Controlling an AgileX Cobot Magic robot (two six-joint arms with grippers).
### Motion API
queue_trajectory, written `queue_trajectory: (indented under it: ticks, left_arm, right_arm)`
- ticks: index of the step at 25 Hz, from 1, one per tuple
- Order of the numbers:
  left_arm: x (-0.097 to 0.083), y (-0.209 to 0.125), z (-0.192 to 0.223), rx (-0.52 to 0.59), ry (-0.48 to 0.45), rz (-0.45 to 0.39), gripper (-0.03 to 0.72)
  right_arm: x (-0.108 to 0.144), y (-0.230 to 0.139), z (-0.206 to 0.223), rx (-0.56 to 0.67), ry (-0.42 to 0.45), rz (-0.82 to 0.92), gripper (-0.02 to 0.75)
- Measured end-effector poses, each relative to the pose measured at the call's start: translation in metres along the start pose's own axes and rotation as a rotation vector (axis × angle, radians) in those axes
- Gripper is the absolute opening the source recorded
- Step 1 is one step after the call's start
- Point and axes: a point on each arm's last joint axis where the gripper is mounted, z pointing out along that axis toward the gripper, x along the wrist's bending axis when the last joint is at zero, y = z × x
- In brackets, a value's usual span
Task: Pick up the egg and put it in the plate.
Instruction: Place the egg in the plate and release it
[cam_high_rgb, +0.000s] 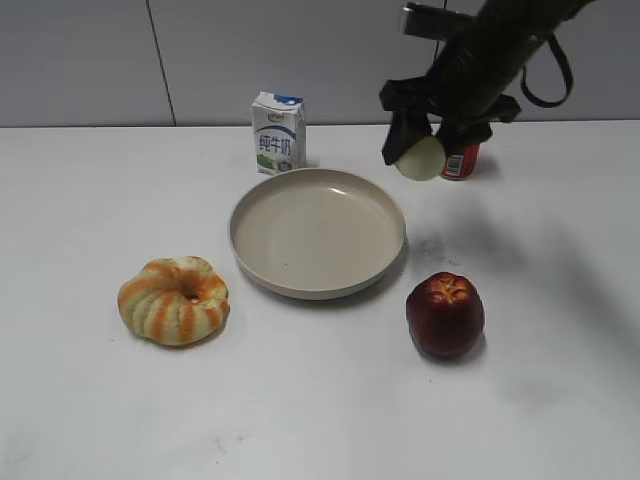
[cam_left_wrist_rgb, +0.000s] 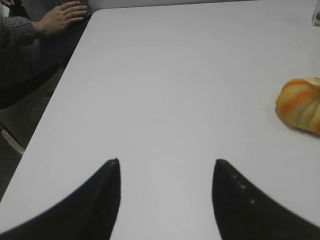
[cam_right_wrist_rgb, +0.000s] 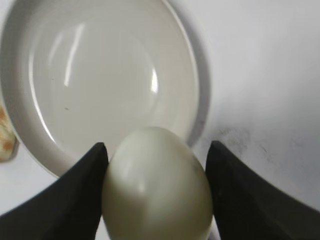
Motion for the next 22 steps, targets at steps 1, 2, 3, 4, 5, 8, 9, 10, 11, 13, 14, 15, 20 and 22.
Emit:
queue_trajectory:
  ticks: [1,2,3,4,5,8,9,10,11,13,14,15,20,22]
  left_arm:
    - [0.0,0.0,0.0,0.0,0.0,0.0,0.446]
    - [0.0,0.0,0.0,0.0,0.0,0.0,0.446]
    - [0.0,0.0,0.0,0.0,0.0,0.0,0.446]
    - [0.0,0.0,0.0,0.0,0.0,0.0,0.446]
    - [0.0,0.0,0.0,0.0,0.0,0.0,0.446]
    - [0.0,0.0,0.0,0.0,0.0,0.0,0.446]
    - [0.0,0.0,0.0,0.0,0.0,0.0,0.446]
    - [0.0,0.0,0.0,0.0,0.0,0.0,0.446]
    - [0.0,0.0,0.0,0.0,0.0,0.0,0.446]
    - [0.0,0.0,0.0,0.0,0.0,0.0,0.446]
    - [0.0,0.0,0.0,0.0,0.0,0.0,0.446]
    - [0.0,0.0,0.0,0.0,0.0,0.0,0.446]
    - [0.0,0.0,0.0,0.0,0.0,0.0,0.446]
    - [0.0,0.0,0.0,0.0,0.0,0.0,0.446]
  right_arm:
    - [0.01,0.002,0.001,-0.028,0.007,-0.034,0.441]
    - [0.02,0.003,0.004,-0.049,0.014,-0.063,0.441]
    - [0.029,0.003,0.007,-0.07,0.02,-0.087,0.441]
    - [0.036,0.003,0.012,-0.084,0.024,-0.104,0.441]
    - [0.042,0.002,0.018,-0.086,0.027,-0.122,0.441]
    - [0.052,-0.004,0.046,-0.063,0.02,-0.167,0.441]
    - [0.052,-0.006,0.055,-0.05,0.016,-0.175,0.441]
    - [0.051,-0.008,0.064,-0.035,0.011,-0.179,0.441]
    - [0.049,-0.011,0.075,-0.015,0.007,-0.178,0.441]
    - [0.043,-0.015,0.092,0.018,-0.002,-0.171,0.441]
    - [0.04,-0.017,0.099,0.03,-0.008,-0.169,0.442]
    - [0.039,-0.018,0.103,0.037,-0.012,-0.169,0.456]
    - [0.04,-0.014,0.103,0.016,-0.015,-0.19,0.638]
    - [0.043,-0.009,0.097,0.015,-0.011,-0.204,0.638]
